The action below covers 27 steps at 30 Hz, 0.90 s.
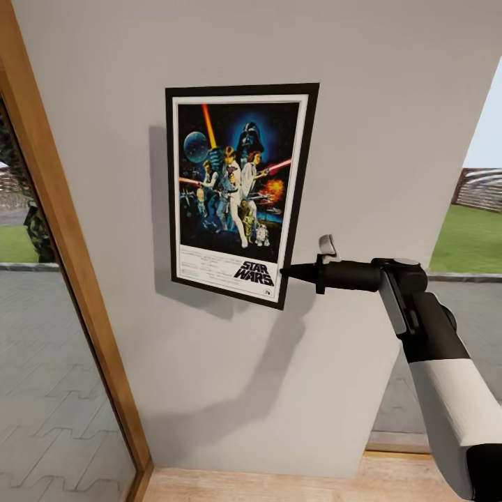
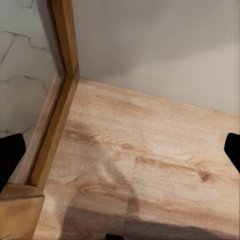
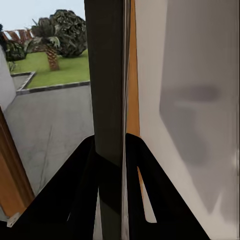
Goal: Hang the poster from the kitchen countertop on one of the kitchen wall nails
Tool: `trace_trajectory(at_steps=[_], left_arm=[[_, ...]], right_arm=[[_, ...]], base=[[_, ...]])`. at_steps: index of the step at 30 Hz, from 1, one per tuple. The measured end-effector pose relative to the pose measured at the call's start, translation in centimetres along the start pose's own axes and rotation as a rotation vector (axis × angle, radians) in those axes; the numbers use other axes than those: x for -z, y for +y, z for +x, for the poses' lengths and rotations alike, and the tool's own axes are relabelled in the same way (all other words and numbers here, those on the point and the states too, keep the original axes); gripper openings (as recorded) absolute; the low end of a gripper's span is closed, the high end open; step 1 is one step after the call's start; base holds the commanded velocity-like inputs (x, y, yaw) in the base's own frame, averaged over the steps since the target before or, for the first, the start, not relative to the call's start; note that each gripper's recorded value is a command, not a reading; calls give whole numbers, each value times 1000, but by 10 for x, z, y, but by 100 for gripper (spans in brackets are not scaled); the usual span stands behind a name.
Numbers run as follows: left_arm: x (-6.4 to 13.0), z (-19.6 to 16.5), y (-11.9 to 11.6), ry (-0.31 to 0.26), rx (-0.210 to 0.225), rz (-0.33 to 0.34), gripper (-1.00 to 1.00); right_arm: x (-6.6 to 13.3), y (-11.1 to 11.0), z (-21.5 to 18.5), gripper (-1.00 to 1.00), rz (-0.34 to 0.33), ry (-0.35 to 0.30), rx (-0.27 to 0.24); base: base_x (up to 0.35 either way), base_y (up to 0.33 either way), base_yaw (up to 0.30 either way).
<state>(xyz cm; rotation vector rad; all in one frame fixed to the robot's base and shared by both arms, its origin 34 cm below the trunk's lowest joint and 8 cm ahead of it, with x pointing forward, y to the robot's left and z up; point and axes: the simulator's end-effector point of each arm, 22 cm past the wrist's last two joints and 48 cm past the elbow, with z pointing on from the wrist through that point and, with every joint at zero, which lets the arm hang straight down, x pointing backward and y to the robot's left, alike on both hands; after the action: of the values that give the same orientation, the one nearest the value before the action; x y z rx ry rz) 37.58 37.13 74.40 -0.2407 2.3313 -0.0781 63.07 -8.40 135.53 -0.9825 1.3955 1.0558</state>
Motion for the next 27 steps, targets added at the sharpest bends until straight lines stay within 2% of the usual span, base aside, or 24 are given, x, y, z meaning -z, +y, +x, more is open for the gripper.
trace_trajectory(at_steps=[4,12,19,27], left_arm=[[0,0,0,0,0,0,100],[0,0,0,0,0,-1,100],[0,0,0,0,1,-1,100],[0,0,0,0,1,-1,100]], right_arm=[[0,0,0,-100,-1,0,0],[0,0,0,-100,0,0,0],[0,0,0,-100,0,0,0],[0,0,0,-100,0,0,0]], base=[[193,0,0],[40,0,0],[176,0,0],[25,0,0]])
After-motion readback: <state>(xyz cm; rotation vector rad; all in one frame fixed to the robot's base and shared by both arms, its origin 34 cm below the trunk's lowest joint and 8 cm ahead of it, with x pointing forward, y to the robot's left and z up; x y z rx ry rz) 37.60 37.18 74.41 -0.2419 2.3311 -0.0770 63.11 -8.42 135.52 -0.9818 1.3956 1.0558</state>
